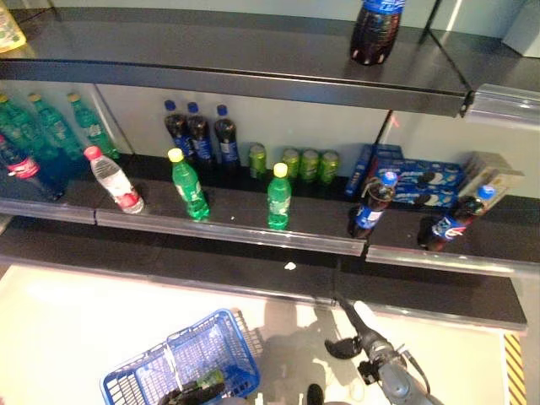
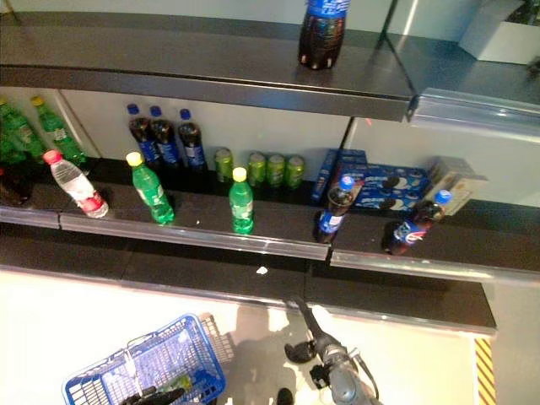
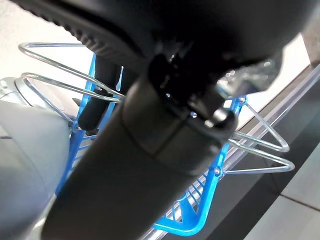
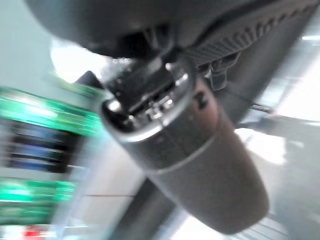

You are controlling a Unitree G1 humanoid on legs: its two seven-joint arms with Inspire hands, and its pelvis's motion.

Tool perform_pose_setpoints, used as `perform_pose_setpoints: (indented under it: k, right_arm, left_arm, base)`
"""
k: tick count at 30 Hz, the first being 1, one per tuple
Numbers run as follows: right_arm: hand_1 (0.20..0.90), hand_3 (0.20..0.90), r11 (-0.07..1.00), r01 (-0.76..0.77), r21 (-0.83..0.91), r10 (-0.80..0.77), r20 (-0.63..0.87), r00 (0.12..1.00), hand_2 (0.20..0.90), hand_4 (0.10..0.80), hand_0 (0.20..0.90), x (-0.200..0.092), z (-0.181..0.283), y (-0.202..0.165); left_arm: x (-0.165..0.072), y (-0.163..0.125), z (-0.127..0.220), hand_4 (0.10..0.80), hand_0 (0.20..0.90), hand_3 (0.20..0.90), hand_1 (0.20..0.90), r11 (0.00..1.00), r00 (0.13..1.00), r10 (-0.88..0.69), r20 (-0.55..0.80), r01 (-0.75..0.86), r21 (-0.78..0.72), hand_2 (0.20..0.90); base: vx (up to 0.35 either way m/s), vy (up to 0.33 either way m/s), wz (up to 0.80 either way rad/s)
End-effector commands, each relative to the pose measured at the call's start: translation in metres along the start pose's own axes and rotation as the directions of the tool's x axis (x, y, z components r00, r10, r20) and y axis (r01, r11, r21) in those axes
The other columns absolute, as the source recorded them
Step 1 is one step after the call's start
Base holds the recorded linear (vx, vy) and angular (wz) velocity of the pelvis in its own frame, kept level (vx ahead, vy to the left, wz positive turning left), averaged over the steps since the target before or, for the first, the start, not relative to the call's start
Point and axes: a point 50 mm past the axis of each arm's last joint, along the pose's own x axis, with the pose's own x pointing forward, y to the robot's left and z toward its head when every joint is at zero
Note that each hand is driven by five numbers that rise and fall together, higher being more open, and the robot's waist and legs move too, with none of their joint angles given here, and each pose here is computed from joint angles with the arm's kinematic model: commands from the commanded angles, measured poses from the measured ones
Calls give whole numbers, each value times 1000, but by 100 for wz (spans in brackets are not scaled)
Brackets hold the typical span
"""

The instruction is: Pick up the drink and place into the basket.

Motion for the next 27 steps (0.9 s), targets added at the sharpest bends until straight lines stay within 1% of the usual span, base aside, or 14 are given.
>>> perform_pose_setpoints:
  k: [1, 2, 5, 8, 9, 10, 12, 16, 21, 27]
  right_arm:
    - [900, 900, 989, 147, 3, -139, 346, 928, 900, 800, 900, 0, 49, -40]
    - [900, 900, 982, 189, 4, -175, 391, 904, 900, 800, 900, -2, 57, -47]
    - [900, 900, 962, 269, 40, -257, 450, 855, 900, 800, 900, -6, 70, -62]
    - [900, 900, 924, 372, 94, -368, 494, 788, 900, 800, 900, -12, 82, -77]
    - [900, 900, 924, 372, 94, -368, 494, 788, 900, 800, 900, -12, 82, -77]
    - [900, 900, 909, 402, 110, -400, 506, 764, 900, 800, 900, -14, 85, -82]
    - [900, 900, 846, 498, 192, -515, 537, 668, 900, 800, 900, -21, 96, -98]
    - [900, 900, 749, 564, 347, -651, 541, 532, 900, 800, 900, -28, 109, -113]
    - [900, 900, 718, 554, 422, -695, 479, 536, 900, 800, 900, -19, 111, -117]
    - [900, 900, 653, 547, 523, -757, 430, 492, 900, 800, 900, -2, 123, -119]
  left_arm:
    - [-3, -15, -10, 100, 300, 200, 300, 997, 997, -74, 4, 74, 22, 300]
    - [-4, -14, -14, 100, 300, 200, 300, 997, 998, -70, -1, 70, 18, 300]
    - [-6, -13, -19, 100, 300, 200, 300, 998, 998, -67, -8, 67, 14, 300]
    - [-8, -12, -25, 100, 300, 200, 300, 998, 998, -63, -15, 63, 10, 300]
    - [-8, -12, -25, 100, 300, 200, 300, 998, 998, -63, -15, 63, 10, 300]
    - [-9, -12, -27, 100, 300, 200, 300, 998, 998, -64, -18, 64, 9, 300]
    - [-10, -13, -30, 100, 300, 200, 300, 998, 998, -64, -25, 64, 4, 300]
    - [-11, -13, -35, 100, 300, 200, 300, 998, 997, -66, -32, 66, -6, 300]
    - [-10, -16, -34, 100, 300, 200, 300, 997, 997, -72, -40, 71, -5, 300]
    - [-8, -29, -27, 100, 300, 200, 300, 995, 994, -101, -30, 101, 3, 300]
  base:
    - [1, -12, -6]
    - [0, 0, 0]
    - [7, -5, -11]
    - [2, -11, -17]
    - [-1, -6, -9]
    - [-4, -3, -10]
    - [-7, -4, -9]
    - [10, 6, -1]
    - [23, 12, 0]
    - [0, 60, 5]
